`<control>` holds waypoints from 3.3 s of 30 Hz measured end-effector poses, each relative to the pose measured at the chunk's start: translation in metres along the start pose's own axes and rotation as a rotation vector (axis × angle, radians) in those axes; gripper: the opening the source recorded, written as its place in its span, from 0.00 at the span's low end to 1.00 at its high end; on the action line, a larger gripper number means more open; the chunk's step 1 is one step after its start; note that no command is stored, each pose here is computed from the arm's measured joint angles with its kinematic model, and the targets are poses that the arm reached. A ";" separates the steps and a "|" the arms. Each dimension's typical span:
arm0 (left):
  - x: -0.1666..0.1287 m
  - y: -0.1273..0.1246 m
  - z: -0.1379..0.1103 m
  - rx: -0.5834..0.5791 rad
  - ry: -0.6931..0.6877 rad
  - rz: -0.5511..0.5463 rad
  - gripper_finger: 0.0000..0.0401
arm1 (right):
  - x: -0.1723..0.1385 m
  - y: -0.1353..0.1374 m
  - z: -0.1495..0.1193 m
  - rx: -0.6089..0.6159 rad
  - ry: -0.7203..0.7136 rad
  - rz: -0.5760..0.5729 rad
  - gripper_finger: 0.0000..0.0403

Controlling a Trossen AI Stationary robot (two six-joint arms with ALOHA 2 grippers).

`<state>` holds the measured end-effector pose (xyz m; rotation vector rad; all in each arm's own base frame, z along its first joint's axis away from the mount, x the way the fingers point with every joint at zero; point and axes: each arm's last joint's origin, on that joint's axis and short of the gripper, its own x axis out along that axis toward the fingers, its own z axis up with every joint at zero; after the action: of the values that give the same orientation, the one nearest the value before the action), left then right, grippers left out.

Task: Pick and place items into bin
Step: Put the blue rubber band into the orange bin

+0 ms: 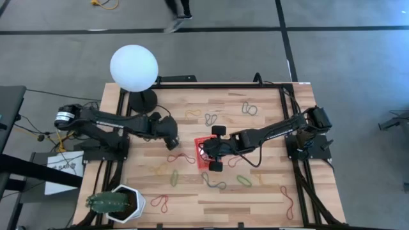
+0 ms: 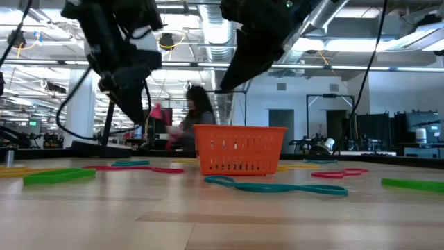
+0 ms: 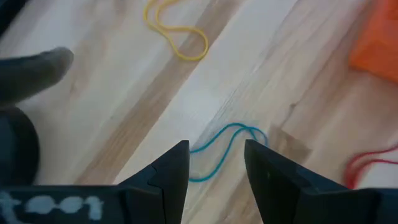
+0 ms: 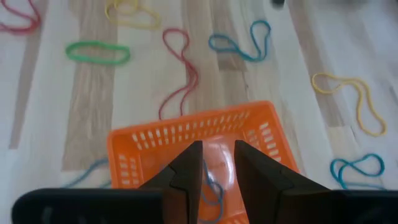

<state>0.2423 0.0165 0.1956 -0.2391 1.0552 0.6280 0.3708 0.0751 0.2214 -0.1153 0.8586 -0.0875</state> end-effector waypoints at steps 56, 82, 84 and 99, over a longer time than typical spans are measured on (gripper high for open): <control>-0.053 -0.073 0.080 0.335 -0.398 -0.378 0.00 | -0.146 0.010 -0.031 0.191 0.060 -0.137 0.22; 0.044 -0.103 0.067 0.341 -0.145 -0.364 0.03 | -0.127 0.012 -0.033 0.171 0.128 -0.179 0.22; 0.044 -0.103 0.067 0.336 -0.154 -0.345 0.05 | -0.127 0.012 -0.033 0.171 0.128 -0.179 0.22; 0.022 -0.103 0.084 0.361 -0.214 -0.348 0.21 | -0.124 0.005 -0.029 0.229 0.108 -0.199 0.22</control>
<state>0.3719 -0.0184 0.2068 -0.0356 0.8748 0.1396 0.2681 0.0929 0.2945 0.0194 0.9374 -0.3799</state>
